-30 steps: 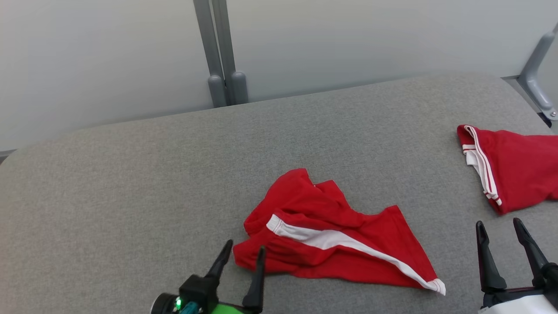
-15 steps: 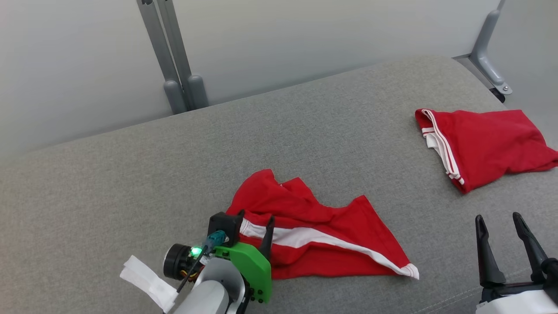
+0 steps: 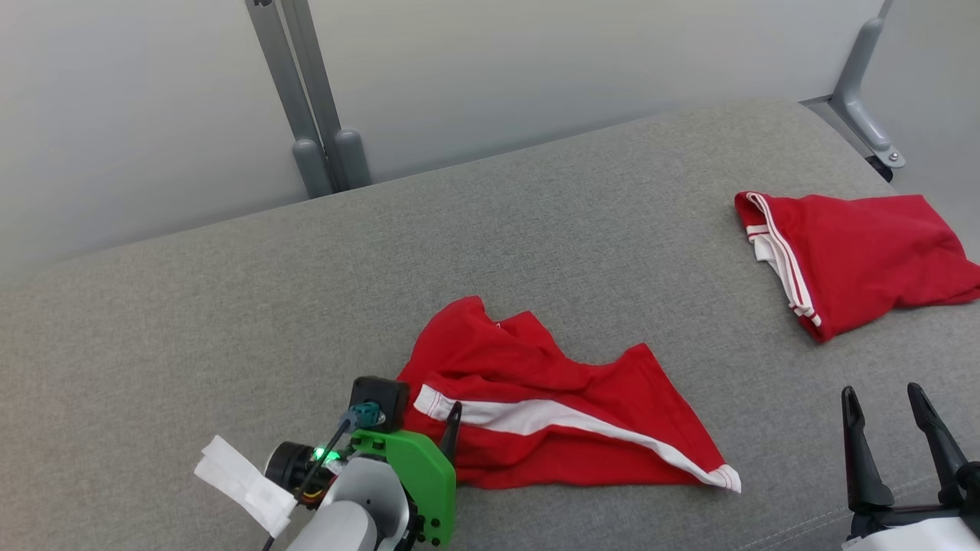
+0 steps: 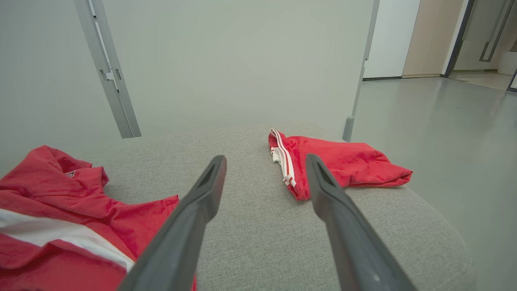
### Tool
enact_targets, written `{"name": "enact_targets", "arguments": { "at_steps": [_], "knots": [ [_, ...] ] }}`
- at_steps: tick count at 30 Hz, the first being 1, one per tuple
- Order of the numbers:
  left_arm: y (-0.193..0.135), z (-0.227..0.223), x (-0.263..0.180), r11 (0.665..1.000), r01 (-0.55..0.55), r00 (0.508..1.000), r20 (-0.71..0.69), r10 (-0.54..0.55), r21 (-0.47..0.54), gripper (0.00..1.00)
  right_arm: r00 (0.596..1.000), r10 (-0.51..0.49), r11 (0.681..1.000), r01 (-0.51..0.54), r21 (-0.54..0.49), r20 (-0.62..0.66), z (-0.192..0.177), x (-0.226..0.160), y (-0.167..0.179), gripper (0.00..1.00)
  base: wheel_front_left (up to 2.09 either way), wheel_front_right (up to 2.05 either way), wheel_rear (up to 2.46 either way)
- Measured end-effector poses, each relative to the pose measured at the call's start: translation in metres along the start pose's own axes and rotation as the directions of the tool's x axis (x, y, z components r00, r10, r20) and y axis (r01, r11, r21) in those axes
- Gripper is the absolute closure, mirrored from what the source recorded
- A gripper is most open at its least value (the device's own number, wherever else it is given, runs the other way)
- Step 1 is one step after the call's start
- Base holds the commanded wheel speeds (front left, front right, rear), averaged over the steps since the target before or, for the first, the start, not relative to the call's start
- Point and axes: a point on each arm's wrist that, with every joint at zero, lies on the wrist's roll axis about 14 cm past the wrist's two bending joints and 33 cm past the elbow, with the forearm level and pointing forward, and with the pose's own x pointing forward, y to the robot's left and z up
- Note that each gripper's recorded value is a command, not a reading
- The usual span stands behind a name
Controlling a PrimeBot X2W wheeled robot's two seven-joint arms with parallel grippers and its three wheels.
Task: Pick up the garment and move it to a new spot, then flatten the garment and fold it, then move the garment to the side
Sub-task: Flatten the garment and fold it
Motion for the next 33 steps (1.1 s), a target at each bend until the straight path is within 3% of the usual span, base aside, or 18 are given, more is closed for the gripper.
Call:
{"name": "enact_targets", "arguments": {
  "at_steps": [4,6,8,9,19,24,26,27,28,30,32,33],
  "knots": [
    [0.001,-0.011,-0.005,1.0,-0.006,0.999,-0.051,0.005,-0.012,0.0,1.0,0.012,1.0,-0.012,0.002,-0.002,-0.001,0.002,0.004,0.0,0.0,0.0,0.0],
    [-0.001,-0.01,-0.006,1.0,-0.001,0.999,-0.045,0.0,-0.016,0.51,1.0,0.014,1.0,-0.014,0.002,-0.002,-0.001,0.003,0.004,0.0,0.0,0.0,0.0],
    [-0.004,-0.007,-0.008,1.0,0.009,0.999,-0.035,-0.01,-0.026,0.77,1.0,0.017,1.0,-0.017,0.001,-0.003,-0.001,0.003,0.005,0.0,0.0,0.0,0.0],
    [-0.005,-0.006,-0.008,1.0,0.011,0.999,-0.031,-0.012,-0.027,1.0,1.0,0.018,1.0,-0.018,0.001,-0.003,-0.001,0.003,0.005,0.0,0.0,0.0,0.0],
    [-0.019,-0.012,-0.033,0.997,0.046,0.999,0.012,-0.046,-0.067,1.0,1.0,0.021,1.0,-0.021,0.002,-0.008,-0.003,0.005,0.005,0.0,0.0,0.0,0.0],
    [-0.01,-0.056,-0.064,0.991,0.004,0.997,-0.074,-0.014,-0.131,1.0,0.999,0.037,0.999,-0.037,0.008,-0.017,-0.006,0.007,0.011,0.0,0.0,0.0,0.0],
    [-0.004,-0.075,-0.076,0.986,-0.026,0.994,-0.11,0.008,-0.163,0.89,0.999,0.051,0.999,-0.05,0.011,-0.021,-0.008,0.008,0.015,0.0,0.0,0.0,0.0],
    [-0.003,-0.084,-0.081,0.983,-0.03,0.993,-0.121,0.008,-0.18,0.73,0.998,0.055,0.998,-0.055,0.012,-0.022,-0.008,0.009,0.017,0.0,0.0,0.0,0.0],
    [-0.003,-0.092,-0.086,0.981,-0.035,0.991,-0.132,0.009,-0.19,0.64,0.998,0.06,0.998,-0.06,0.012,-0.023,-0.008,0.01,0.018,0.0,0.0,0.0,0.0],
    [-0.006,-0.105,-0.092,0.974,-0.034,0.989,-0.149,0.0,-0.223,0.58,0.997,0.072,0.997,-0.072,0.012,-0.025,-0.009,0.012,0.021,0.0,0.0,0.0,0.0],
    [-0.005,-0.118,-0.096,0.969,-0.048,0.986,-0.166,0.007,-0.243,0.04,0.996,0.086,0.996,-0.086,0.013,-0.029,-0.011,0.014,0.025,0.0,0.0,0.0,0.0],
    [-0.005,-0.12,-0.097,0.967,-0.051,0.986,-0.167,0.009,-0.249,0.0,0.995,0.091,0.996,-0.091,0.011,-0.031,-0.011,0.015,0.026,0.0,0.0,0.0,0.0]
  ]
}}
